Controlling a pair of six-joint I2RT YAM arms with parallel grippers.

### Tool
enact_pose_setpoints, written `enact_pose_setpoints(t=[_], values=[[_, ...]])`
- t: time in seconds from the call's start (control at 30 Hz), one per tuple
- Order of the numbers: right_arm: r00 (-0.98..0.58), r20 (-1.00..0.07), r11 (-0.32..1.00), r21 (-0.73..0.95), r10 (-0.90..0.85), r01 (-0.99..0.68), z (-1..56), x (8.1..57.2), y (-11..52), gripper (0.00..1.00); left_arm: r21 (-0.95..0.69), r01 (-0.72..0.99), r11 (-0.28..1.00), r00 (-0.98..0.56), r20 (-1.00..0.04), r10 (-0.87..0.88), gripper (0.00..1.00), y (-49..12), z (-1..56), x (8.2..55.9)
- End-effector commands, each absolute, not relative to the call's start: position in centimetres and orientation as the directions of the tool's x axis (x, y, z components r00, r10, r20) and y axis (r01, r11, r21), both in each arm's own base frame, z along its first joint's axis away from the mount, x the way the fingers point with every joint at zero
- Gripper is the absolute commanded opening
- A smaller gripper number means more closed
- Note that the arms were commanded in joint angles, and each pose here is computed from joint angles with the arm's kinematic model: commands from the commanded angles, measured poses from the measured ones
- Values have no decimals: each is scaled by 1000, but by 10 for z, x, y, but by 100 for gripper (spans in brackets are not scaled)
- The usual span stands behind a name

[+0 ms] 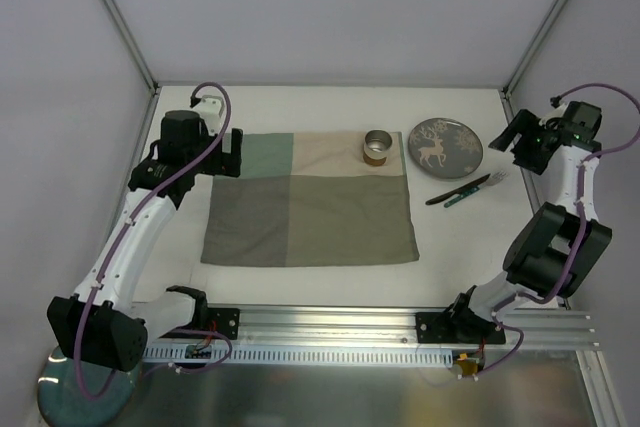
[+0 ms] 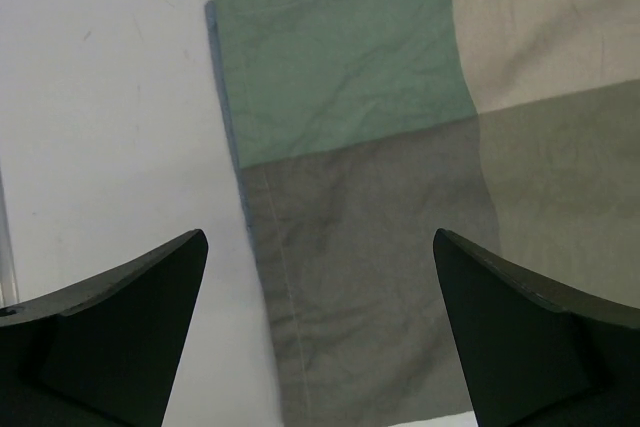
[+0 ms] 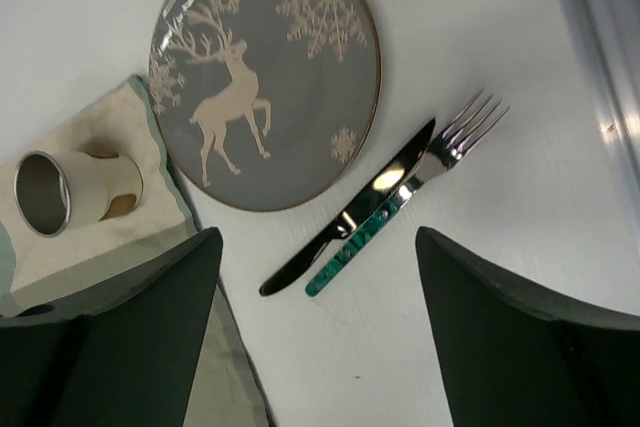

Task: Set the dinner table for one person

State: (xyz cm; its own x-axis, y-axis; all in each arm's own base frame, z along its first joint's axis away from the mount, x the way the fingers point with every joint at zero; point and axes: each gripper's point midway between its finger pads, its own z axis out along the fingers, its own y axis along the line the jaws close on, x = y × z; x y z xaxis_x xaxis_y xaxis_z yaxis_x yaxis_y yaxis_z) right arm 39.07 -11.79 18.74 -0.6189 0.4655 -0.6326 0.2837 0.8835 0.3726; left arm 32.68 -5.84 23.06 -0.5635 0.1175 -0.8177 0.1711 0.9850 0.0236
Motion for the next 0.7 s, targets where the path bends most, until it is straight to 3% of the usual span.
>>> enact_pose_setpoints(t=[0.0,0.07,0.2,0.33,0.43,0.47,0.57,0.67], values=[[-581,-660,875,417,477,245,196,401,-106,82,-78,218,973,-470,-882,34,99,-74,256,320],[-614,-664,901,372,425,221,185,398,-103,75,-67,231,971,-440,-897,43,99,-74,263,317],[-625,-691,932,271,362,241,179,389,-109,74,-52,266,962,-399,-915,61,99,-76,273,308],[-619,-684,922,312,386,230,153,400,-105,71,-61,315,947,-398,-914,73,99,-84,274,310],[-670,-621,895,418,407,156,127,417,-90,50,-56,314,948,-429,-899,89,99,-86,264,319],[-689,-593,880,452,417,144,122,421,-86,52,-52,312,949,-432,-897,93,99,-85,263,322],[-742,-529,865,483,411,134,101,432,-84,79,-30,331,943,-436,-891,125,99,-86,261,328],[-741,-564,894,434,365,110,91,439,-92,81,-10,334,943,-444,-884,147,99,-85,258,335]])
